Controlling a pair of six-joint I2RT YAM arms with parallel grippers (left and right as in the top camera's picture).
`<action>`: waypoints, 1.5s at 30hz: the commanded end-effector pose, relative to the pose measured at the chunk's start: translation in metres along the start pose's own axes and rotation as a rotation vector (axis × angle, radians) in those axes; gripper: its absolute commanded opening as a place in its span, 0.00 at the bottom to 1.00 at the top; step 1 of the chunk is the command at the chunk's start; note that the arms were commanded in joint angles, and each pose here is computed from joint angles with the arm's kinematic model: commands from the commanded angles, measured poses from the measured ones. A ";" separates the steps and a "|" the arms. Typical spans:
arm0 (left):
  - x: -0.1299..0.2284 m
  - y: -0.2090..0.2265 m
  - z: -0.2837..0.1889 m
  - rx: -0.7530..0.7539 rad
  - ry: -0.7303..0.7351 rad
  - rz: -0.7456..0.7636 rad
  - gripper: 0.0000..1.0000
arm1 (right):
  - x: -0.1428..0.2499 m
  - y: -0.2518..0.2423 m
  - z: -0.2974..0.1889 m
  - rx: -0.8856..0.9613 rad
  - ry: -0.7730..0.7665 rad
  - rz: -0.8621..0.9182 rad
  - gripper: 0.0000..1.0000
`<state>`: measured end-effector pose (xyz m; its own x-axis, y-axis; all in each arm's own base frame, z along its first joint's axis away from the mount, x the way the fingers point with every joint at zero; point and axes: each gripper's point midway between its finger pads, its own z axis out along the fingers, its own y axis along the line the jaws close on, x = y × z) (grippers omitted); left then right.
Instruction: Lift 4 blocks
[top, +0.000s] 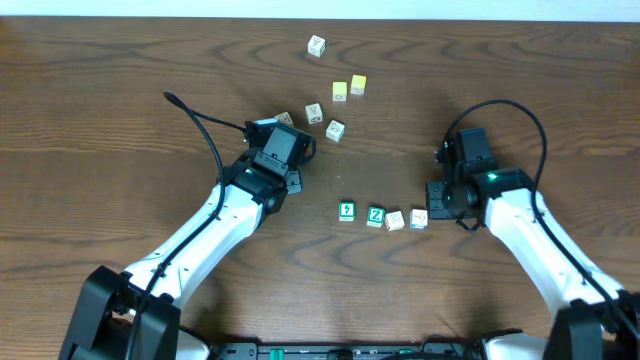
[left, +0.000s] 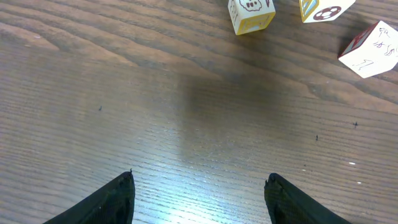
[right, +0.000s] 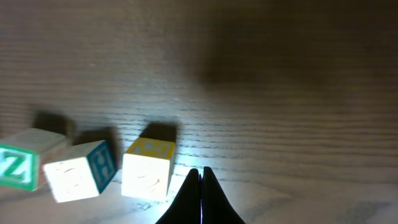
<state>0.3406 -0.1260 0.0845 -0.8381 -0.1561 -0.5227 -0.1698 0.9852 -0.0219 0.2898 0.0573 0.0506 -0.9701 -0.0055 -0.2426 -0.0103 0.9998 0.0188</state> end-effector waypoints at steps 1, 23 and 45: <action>0.001 0.006 -0.001 -0.015 -0.010 0.017 0.68 | 0.007 -0.007 0.016 0.029 0.046 0.019 0.01; 0.001 0.006 -0.001 -0.015 -0.010 0.017 0.68 | 0.041 0.009 0.040 -0.068 0.168 0.049 0.01; 0.001 0.006 -0.001 -0.015 -0.010 0.017 0.68 | 0.039 0.034 0.042 -0.131 0.137 -0.048 0.01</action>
<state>0.3406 -0.1260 0.0845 -0.8401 -0.1444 -0.5229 -0.1599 0.9870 -0.0157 0.2660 0.0895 0.0043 -0.9914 -0.0408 -0.1241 -0.0574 0.9893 0.1338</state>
